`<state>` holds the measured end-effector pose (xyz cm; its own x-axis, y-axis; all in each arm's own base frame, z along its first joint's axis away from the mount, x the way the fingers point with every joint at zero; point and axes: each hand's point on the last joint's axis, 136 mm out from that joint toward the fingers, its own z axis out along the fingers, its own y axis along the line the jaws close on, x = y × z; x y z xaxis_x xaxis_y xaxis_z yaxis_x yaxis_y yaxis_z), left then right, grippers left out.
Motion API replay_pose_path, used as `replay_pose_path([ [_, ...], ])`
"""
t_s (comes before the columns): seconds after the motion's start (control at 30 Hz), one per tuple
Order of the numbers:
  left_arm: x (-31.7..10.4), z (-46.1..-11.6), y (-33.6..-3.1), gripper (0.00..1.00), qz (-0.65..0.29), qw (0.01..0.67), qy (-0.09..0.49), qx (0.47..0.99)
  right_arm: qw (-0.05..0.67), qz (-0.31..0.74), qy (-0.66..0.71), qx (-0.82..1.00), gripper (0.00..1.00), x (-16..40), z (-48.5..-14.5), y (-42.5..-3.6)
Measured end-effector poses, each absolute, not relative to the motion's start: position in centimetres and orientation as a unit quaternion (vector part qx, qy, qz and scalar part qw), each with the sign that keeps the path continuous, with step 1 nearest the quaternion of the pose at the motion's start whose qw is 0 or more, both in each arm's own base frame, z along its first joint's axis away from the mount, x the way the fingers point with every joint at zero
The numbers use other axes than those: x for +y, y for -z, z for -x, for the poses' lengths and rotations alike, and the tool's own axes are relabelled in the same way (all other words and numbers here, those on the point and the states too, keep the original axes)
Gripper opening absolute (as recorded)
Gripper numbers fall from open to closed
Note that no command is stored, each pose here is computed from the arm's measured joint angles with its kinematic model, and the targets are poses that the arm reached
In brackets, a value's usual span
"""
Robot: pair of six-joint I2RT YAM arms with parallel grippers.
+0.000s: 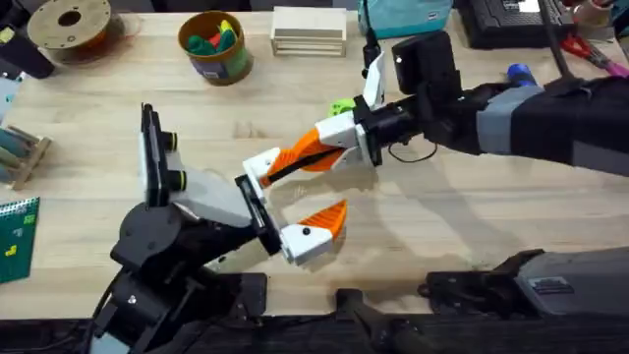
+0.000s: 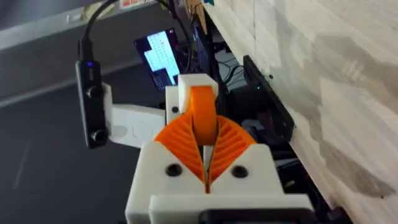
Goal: Pick up the gripper from the table and insert it into the empty holder that is missing its gripper. Then pick up a screw, insert it into the mounting hole, and use the screwdriver to tighten it. Finally, clean up the table by picking up the vegetable and placing it into the bucket.
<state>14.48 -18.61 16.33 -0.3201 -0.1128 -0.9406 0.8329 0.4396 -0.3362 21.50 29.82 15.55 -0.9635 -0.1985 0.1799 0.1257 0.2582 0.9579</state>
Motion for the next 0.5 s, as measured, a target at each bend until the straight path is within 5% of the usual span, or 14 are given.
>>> replay_pose_path([
  [0.5, -18.16, -15.25, -16.29, 0.986, -0.246, 0.525, 0.447, 0.681, 0.116, -0.006, 0.598, -0.793, 0.021, 30.79, -21.99, -15.48],
])
